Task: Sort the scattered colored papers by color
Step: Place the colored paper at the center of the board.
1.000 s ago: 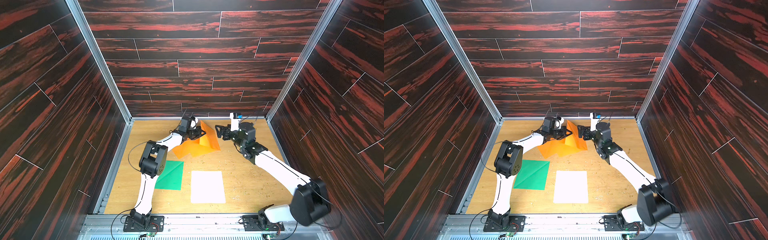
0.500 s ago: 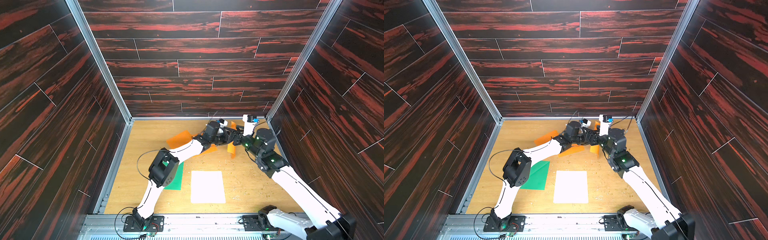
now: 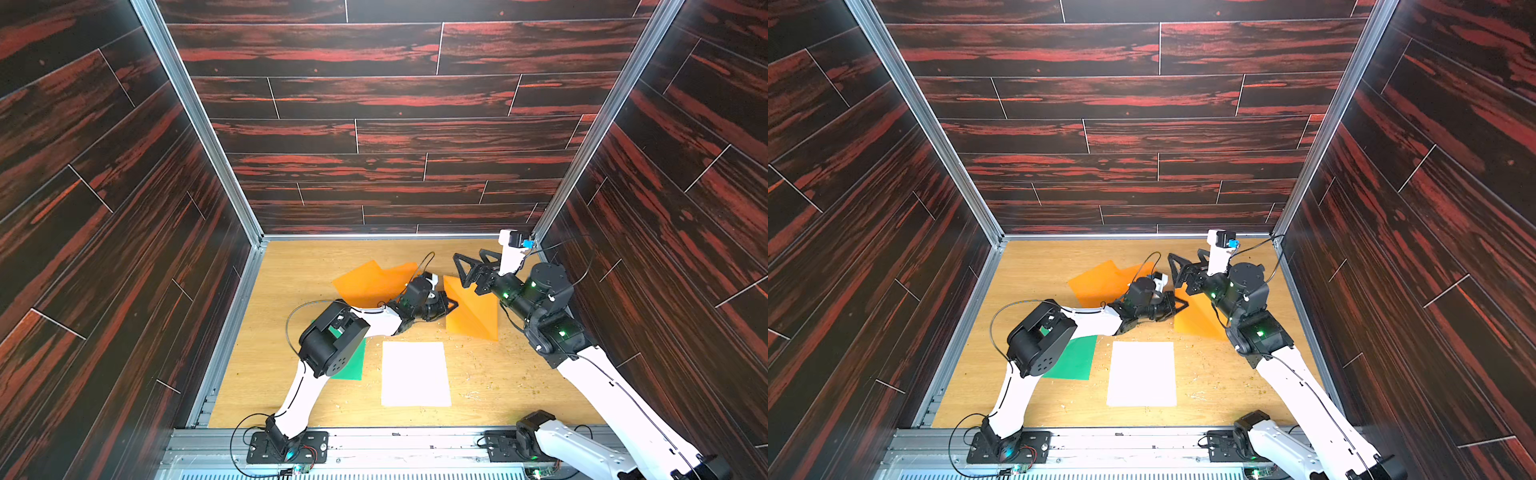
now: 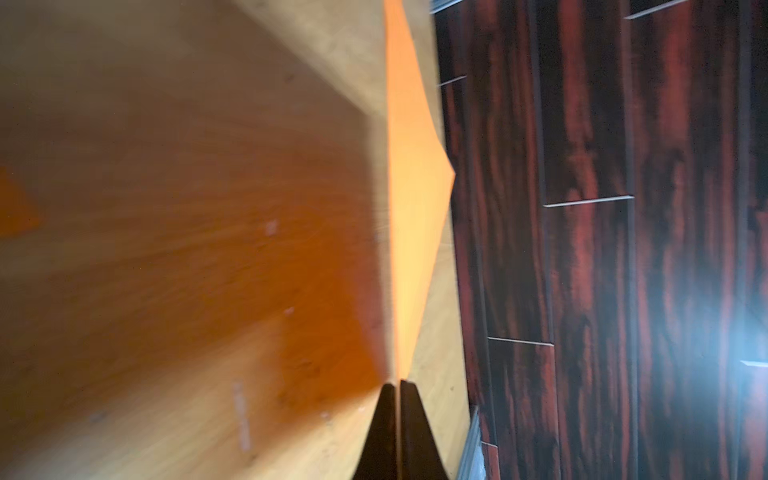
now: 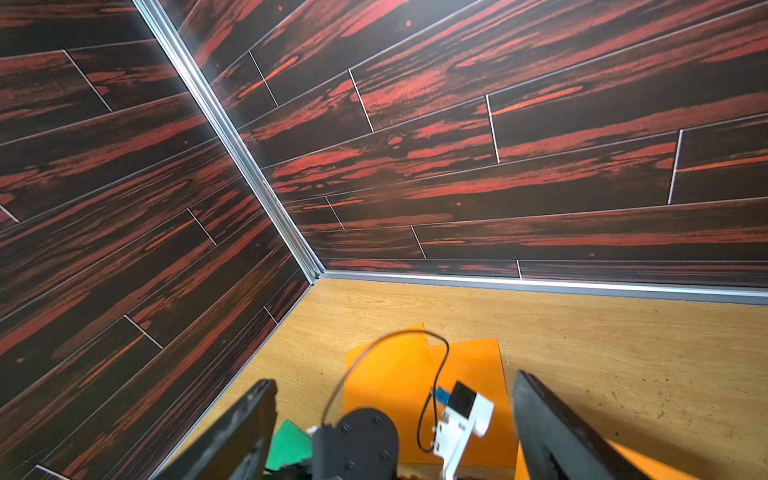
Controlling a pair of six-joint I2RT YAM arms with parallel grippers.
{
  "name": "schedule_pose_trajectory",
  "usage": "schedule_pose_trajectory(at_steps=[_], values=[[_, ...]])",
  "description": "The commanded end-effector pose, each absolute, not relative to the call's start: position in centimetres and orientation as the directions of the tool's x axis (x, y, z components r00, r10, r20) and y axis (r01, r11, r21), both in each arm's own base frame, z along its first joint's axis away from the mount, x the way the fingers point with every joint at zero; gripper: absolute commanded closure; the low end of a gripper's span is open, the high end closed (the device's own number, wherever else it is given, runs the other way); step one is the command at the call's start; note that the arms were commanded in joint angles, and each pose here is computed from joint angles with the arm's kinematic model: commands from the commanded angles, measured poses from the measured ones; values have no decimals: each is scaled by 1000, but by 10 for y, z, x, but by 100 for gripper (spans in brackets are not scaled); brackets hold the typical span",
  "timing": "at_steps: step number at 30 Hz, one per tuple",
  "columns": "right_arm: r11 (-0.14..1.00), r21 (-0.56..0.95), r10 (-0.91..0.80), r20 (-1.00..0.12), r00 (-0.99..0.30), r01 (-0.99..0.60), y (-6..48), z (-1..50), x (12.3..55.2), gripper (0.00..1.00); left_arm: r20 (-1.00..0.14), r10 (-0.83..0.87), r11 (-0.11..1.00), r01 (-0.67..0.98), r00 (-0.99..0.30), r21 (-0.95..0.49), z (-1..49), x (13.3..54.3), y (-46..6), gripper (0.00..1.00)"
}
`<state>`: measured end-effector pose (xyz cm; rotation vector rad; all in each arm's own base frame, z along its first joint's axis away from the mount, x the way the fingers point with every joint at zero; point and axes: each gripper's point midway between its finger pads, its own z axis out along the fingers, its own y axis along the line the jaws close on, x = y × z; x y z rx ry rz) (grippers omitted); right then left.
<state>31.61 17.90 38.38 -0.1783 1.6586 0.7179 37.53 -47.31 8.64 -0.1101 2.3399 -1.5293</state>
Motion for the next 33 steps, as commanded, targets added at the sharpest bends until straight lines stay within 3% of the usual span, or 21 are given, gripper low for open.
schedule_pose_trajectory(at_steps=[1, 8, 18, 33], values=[[781, 365, 284, -930, -231, -506, 181, 388, 312, 7, -245, -259, 377, 136, -934, -916, 93, 363, -493, 100], [783, 369, 279, -928, -247, -501, 182, 381, 313, 7, -185, -265, 403, 66, -946, -913, 63, 344, -515, 100], [775, 376, 276, -925, -262, -508, 185, 376, 314, 6, -138, -289, 463, -12, -947, -886, 32, 336, -505, 100], [772, 379, 275, -923, -270, -511, 187, 374, 317, 6, -169, -240, 619, -17, -956, -785, 13, 329, -503, 67]])
